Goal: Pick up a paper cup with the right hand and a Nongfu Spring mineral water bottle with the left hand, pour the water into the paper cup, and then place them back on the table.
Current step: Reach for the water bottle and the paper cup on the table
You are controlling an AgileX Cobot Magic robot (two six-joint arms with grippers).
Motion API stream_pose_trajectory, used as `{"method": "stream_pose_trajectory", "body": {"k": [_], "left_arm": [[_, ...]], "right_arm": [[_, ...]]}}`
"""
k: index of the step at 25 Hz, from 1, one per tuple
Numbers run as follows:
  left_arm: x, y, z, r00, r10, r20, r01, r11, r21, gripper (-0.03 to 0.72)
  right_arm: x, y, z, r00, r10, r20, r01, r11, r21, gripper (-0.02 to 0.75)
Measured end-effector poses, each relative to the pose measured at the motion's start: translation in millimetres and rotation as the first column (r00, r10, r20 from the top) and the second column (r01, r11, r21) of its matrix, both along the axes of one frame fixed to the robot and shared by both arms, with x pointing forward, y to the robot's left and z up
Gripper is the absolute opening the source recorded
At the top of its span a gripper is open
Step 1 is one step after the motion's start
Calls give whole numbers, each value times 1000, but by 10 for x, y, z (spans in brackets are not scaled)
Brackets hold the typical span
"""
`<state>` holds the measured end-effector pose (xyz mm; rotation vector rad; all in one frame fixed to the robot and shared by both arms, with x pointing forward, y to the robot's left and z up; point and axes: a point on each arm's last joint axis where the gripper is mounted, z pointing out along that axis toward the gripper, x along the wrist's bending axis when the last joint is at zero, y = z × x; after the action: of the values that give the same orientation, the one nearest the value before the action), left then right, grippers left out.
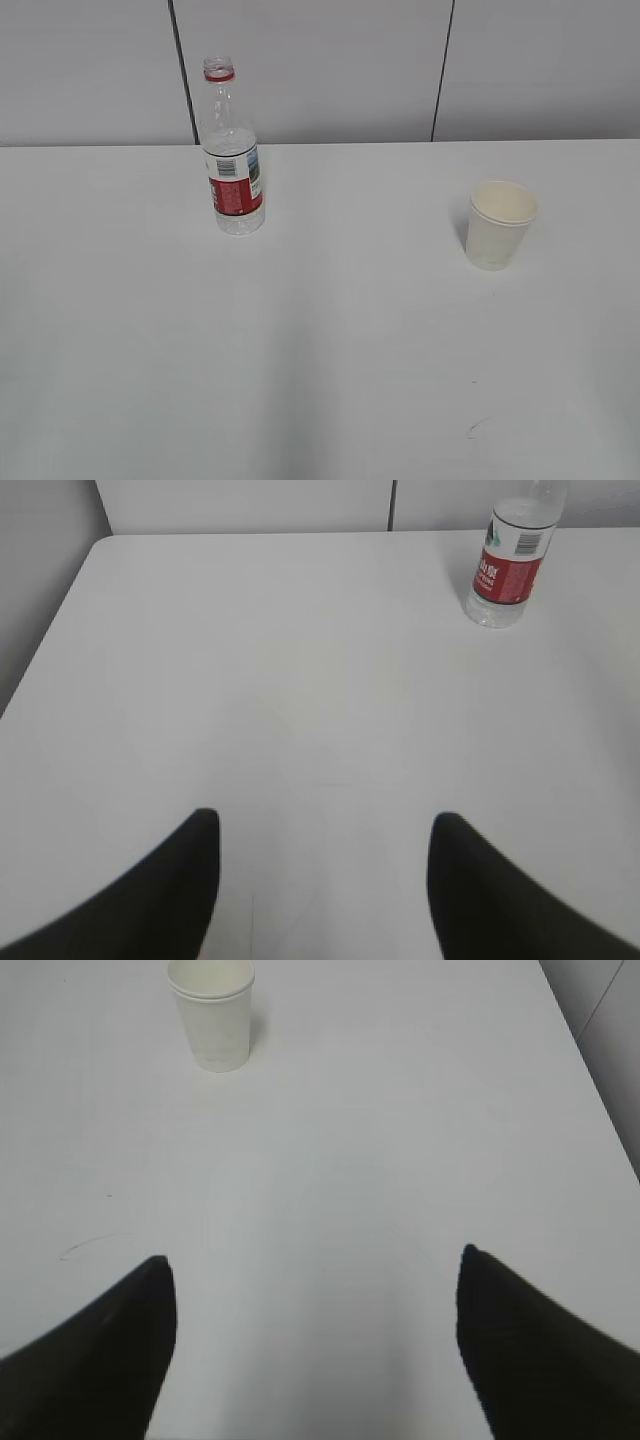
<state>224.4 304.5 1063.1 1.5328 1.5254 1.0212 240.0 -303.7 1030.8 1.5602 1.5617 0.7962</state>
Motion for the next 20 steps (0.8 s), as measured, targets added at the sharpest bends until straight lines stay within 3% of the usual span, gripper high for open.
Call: {"method": "stream_pose_trajectory", "body": {"k": [15, 20], "left_arm": [[0, 0, 0, 1000, 0, 0, 0, 1000, 0, 404], [0, 0, 0, 1000, 0, 0, 0, 1000, 0, 404]], "right_arm": [[0, 0, 0, 1000, 0, 0, 0, 1000, 0, 638], [11, 0, 180, 999, 1, 39, -1, 1000, -2, 637]]}}
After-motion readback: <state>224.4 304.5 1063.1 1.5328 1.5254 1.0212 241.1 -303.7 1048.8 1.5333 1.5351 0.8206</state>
